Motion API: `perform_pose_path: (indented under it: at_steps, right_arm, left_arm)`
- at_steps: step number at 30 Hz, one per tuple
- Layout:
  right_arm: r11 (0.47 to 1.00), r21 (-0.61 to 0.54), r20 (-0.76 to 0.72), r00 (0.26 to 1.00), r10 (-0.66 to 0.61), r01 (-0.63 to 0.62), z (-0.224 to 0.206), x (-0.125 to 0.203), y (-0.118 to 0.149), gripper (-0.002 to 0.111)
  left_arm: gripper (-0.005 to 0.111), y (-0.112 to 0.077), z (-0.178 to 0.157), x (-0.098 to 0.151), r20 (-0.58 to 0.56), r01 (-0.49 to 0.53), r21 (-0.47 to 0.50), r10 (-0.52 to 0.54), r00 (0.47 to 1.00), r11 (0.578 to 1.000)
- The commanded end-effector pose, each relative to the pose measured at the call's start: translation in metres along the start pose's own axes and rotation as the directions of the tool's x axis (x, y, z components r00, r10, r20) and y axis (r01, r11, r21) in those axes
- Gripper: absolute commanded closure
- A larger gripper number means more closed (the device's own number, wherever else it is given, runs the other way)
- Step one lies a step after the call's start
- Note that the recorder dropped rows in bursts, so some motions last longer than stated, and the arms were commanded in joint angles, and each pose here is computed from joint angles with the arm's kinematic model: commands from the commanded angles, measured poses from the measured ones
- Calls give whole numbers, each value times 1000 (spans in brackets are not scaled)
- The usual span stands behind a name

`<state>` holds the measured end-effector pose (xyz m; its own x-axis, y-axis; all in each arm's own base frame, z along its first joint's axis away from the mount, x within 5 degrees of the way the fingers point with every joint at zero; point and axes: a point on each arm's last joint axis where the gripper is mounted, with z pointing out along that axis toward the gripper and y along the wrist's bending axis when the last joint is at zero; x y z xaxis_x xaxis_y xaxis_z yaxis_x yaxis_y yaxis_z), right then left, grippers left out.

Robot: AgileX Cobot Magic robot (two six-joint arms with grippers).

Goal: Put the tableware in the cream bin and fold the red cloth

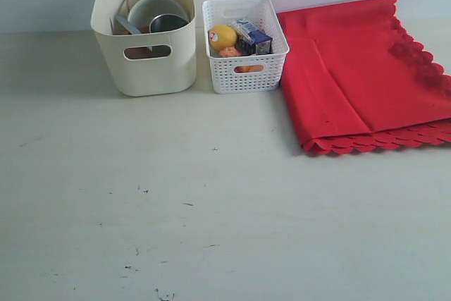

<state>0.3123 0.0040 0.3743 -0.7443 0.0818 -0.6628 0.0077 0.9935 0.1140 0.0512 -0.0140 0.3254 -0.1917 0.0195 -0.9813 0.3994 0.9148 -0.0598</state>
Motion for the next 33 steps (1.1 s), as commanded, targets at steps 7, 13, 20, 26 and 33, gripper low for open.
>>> perform_pose_path:
  at_steps: [7,13,20,26,33]
  right_arm:
    - [999,30,174,984,-39,35,-75,51,0,108]
    - [999,20,316,948,-38,33,-107,89,0,108]
    - [997,-44,409,911,-43,67,-131,134,5,108]
    - [993,-72,449,892,-48,90,-137,169,6,108]
    - [979,-121,513,855,-78,162,-148,200,11,108]
  left_arm:
    - [99,0,-1,1,0,7,0,-7,1000,1000]
    - [99,0,-1,1,-4,3,-2,-3,1000,1000]
    - [99,1,-1,3,-9,2,-2,-2,1000,1000]
    - [99,1,-3,6,13,-1,5,1,1000,1000]
    - [99,3,-12,11,85,2,21,-4,996,1000]
